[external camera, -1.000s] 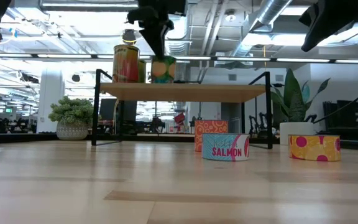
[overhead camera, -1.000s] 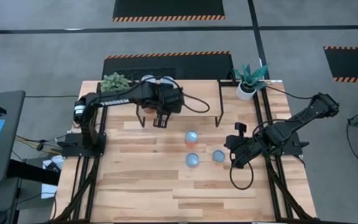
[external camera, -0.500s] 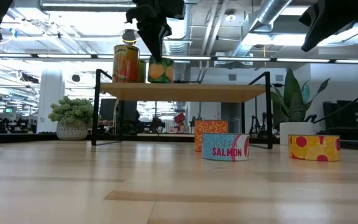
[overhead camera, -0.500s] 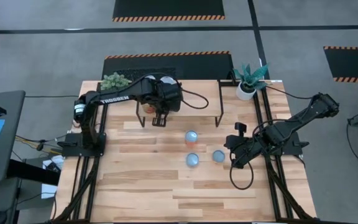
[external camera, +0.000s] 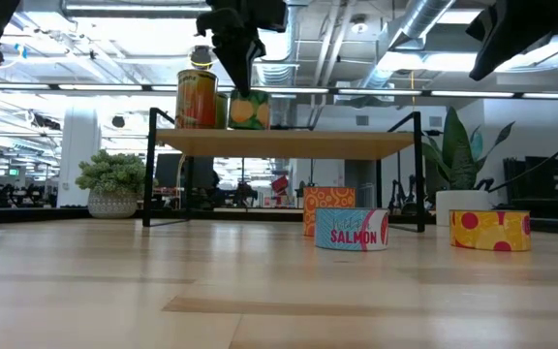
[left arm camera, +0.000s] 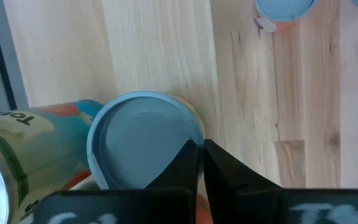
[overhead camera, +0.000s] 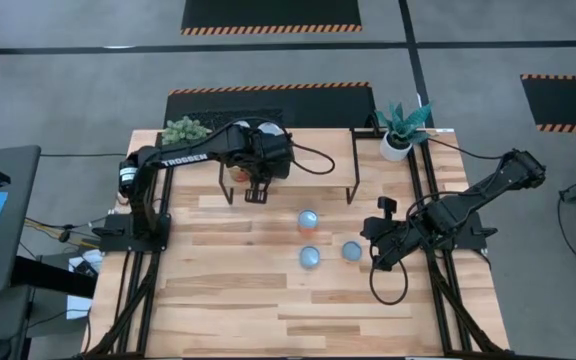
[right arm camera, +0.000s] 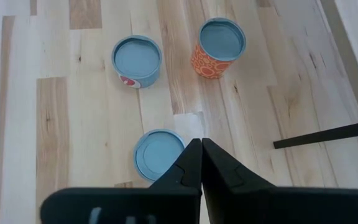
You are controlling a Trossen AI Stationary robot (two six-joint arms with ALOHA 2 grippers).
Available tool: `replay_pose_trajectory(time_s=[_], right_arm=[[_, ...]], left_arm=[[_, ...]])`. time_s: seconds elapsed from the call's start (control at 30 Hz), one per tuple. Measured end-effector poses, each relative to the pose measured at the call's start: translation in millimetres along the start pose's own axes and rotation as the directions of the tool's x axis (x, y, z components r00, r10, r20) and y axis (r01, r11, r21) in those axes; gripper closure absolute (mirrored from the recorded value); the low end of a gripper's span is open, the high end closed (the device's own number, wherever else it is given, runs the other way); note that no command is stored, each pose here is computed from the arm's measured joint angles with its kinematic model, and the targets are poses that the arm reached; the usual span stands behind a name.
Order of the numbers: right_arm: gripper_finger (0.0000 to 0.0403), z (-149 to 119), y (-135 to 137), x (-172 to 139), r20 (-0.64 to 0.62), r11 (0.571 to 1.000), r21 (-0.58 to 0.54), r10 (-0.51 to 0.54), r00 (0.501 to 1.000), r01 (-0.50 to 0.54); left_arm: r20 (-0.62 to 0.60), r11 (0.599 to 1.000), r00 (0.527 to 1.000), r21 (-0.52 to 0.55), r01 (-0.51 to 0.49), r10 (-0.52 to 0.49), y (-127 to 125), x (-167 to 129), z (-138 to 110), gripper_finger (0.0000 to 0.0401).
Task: Pick and place cans onto a shelf
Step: Put the canned peaches on the shelf
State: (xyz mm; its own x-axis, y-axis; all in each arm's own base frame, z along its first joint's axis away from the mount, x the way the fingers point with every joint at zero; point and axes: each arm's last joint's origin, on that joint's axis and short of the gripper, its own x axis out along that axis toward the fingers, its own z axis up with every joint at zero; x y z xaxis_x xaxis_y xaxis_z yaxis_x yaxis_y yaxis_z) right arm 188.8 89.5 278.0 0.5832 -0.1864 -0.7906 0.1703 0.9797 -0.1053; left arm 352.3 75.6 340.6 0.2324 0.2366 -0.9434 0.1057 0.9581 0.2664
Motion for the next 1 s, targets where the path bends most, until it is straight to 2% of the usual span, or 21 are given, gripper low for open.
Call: replay_pose_trajectory(time_s=[0.1,0.27,0.4,0.5,0.67,0.77,0.83,1.0], right_arm=[[0.0378,0,0,0,0.0,1.0,0.0,0.0,1.0,0.0],[0.0377,0,0,0,0.0,1.0,0.0,0.0,1.0,0.0],[0.038,0,0,0,-0.004,1.0,0.001,0.008,1.0,-0.008],[0.0379,0,0,0,-0.011,1.0,0.001,0.02,1.0,-0.02],[0.0376,0,0,0,-0.011,1.0,0.001,0.02,1.0,-0.02],[0.0377,0,0,0,-0.011,1.0,0.001,0.02,1.0,-0.02],[0.0379,0,0,0,-0.011,1.0,0.001,0.02,1.0,-0.02],[0.0379,-1,0,0,-0.018,1.0,-0.003,0.015,1.0,-0.015]], left_arm=[[0.029,1.0,1.0,0.01,-0.004,0.004,1,0,3,0.0401],[0.167,0.999,0.986,0.043,-0.02,0.012,4,-1,15,0.0401],[0.21,0.997,0.977,0.07,-0.043,0.027,6,-2,19,0.0401],[0.226,0.997,0.974,0.075,-0.019,0.002,6,-2,20,0.0401],[0.282,0.998,0.959,0.061,-0.015,-0.003,5,-4,25,0.0401],[0.326,1.0,0.945,-0.01,-0.014,0.017,5,-1,30,0.0401],[0.32,0.998,0.947,-0.055,0.006,0.012,4,0,31,0.0401],[0.264,0.999,0.964,-0.037,-0.006,0.016,-6,6,31,0.0401]])
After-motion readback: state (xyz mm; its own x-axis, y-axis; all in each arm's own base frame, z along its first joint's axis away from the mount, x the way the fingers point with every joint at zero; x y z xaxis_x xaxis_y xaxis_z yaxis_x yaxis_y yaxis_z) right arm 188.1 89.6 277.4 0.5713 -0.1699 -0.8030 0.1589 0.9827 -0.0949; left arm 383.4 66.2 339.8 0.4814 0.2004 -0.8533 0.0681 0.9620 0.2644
